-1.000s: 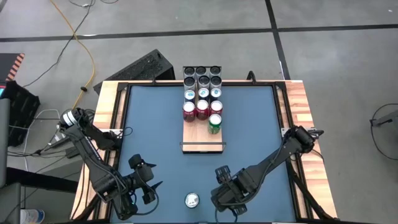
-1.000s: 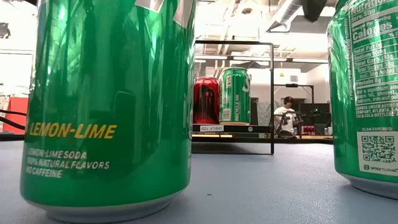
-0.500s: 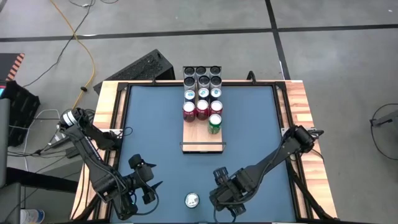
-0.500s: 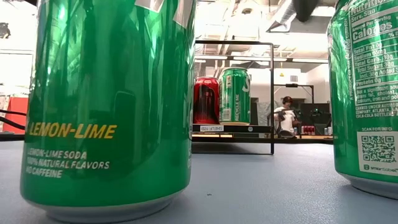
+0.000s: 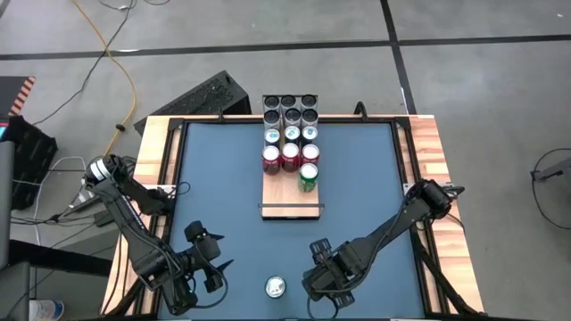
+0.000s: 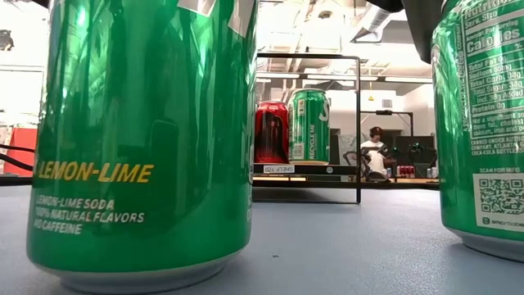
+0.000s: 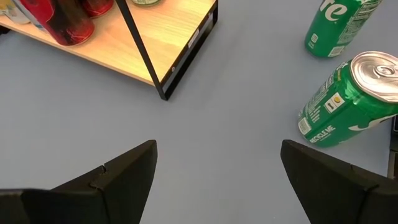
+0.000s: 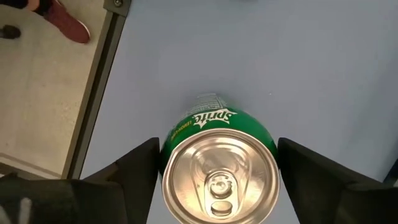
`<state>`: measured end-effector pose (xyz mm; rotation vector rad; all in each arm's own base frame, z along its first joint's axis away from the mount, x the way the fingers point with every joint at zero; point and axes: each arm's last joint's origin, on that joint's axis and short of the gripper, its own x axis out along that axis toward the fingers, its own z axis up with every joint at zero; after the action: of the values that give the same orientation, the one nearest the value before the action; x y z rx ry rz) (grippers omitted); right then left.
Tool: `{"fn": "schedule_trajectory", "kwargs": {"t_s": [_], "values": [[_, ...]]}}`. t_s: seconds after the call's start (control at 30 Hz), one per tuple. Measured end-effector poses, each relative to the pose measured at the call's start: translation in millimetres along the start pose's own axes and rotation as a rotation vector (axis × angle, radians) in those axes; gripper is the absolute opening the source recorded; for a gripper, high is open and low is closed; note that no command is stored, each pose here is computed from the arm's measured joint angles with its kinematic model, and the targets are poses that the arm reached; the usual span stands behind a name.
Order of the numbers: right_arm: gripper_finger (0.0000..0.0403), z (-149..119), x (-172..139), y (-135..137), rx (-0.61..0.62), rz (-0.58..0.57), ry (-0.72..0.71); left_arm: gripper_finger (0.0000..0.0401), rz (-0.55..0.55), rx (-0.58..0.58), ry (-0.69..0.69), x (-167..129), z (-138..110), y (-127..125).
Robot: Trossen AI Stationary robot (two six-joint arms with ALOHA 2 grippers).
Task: Place canned beverage on shelf
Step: Put the right green soda can on the shelf aligned with the other green soda can
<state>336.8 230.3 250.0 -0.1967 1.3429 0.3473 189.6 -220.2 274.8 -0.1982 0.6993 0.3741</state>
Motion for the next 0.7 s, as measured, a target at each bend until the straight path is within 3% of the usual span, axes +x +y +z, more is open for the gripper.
{"fn": "schedule_trajectory", "kwargs": {"t_s": [0.3, 0.7], "values": [[0.0224, -2, 2, -4, 0.026, 0.006, 0.015, 0.033, -0.001, -0.006, 0.001, 0, 0, 0], [0.0224, 17, -46, -56, 0.242, -0.003, -0.03, 0.033, -0.001, -0.027, 0.002, 0, 0, 0]]}}
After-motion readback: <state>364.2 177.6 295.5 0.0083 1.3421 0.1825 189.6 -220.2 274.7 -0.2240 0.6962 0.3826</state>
